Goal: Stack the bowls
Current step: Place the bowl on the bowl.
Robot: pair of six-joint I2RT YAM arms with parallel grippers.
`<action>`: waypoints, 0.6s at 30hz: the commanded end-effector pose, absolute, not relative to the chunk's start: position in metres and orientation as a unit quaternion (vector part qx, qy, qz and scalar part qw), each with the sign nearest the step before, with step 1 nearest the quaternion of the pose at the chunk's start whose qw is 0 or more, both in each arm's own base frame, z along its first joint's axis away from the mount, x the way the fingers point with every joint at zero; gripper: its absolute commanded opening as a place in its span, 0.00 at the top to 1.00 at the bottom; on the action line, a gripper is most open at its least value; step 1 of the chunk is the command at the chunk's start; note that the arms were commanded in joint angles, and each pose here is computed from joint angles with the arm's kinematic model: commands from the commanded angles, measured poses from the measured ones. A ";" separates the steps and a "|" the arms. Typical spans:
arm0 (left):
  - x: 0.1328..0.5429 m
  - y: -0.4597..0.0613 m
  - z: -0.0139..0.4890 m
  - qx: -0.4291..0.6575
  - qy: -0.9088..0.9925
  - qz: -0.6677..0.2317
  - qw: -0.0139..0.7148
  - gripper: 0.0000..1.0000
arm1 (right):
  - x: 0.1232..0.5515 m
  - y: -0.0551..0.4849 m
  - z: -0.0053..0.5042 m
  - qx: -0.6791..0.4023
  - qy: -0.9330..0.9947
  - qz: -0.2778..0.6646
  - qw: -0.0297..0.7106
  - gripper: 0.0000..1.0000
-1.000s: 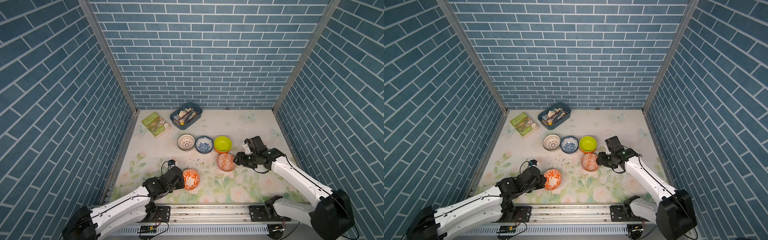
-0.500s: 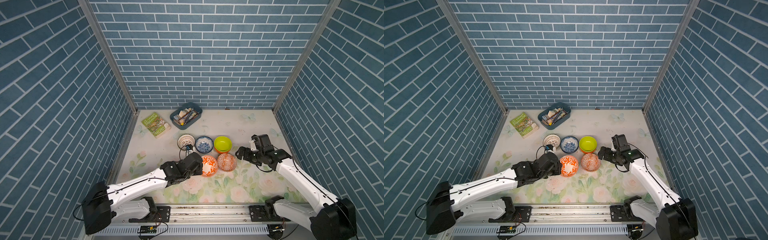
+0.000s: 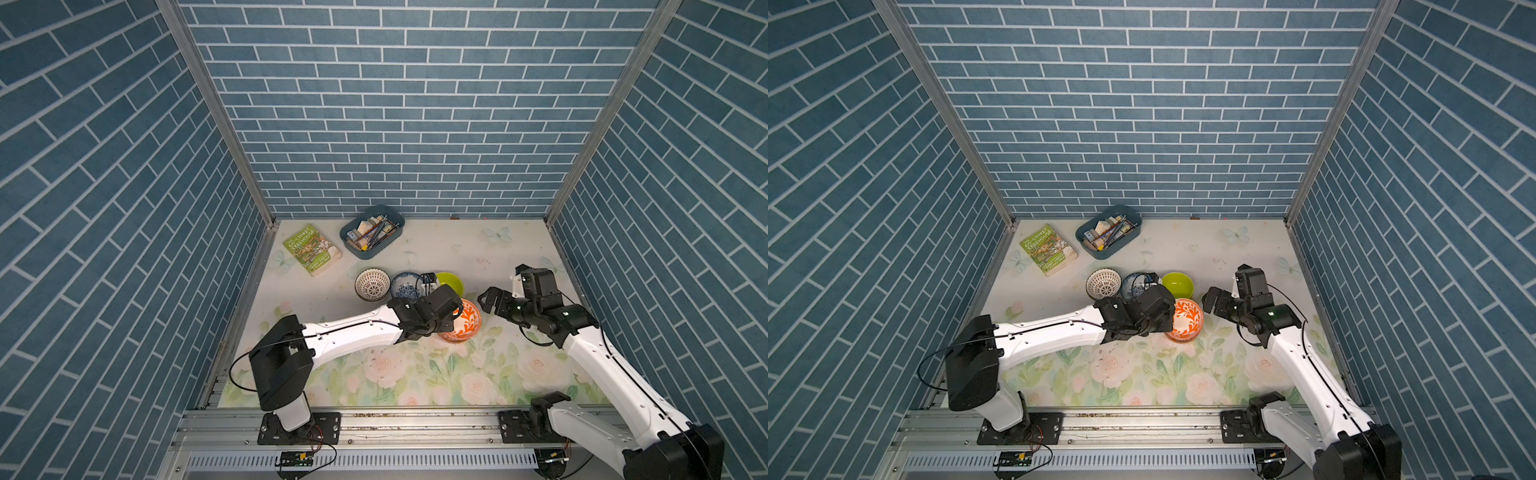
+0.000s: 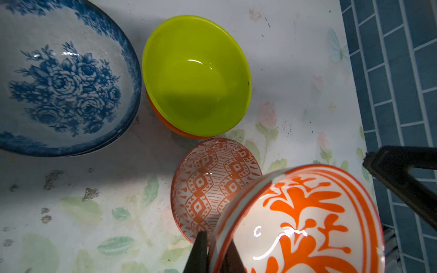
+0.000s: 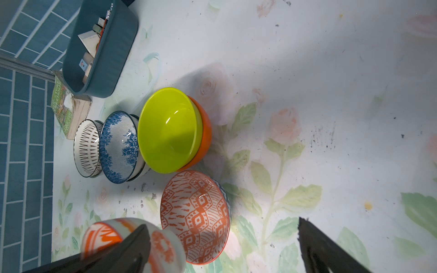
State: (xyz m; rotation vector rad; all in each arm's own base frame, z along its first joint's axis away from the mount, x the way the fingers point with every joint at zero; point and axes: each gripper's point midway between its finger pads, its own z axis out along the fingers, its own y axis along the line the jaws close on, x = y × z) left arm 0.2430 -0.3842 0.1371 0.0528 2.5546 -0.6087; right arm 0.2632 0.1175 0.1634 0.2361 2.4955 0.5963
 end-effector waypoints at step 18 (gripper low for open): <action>0.257 -0.379 0.112 -0.042 0.934 -0.201 0.292 1.00 | 0.255 0.118 0.162 0.070 0.927 0.240 0.279 0.01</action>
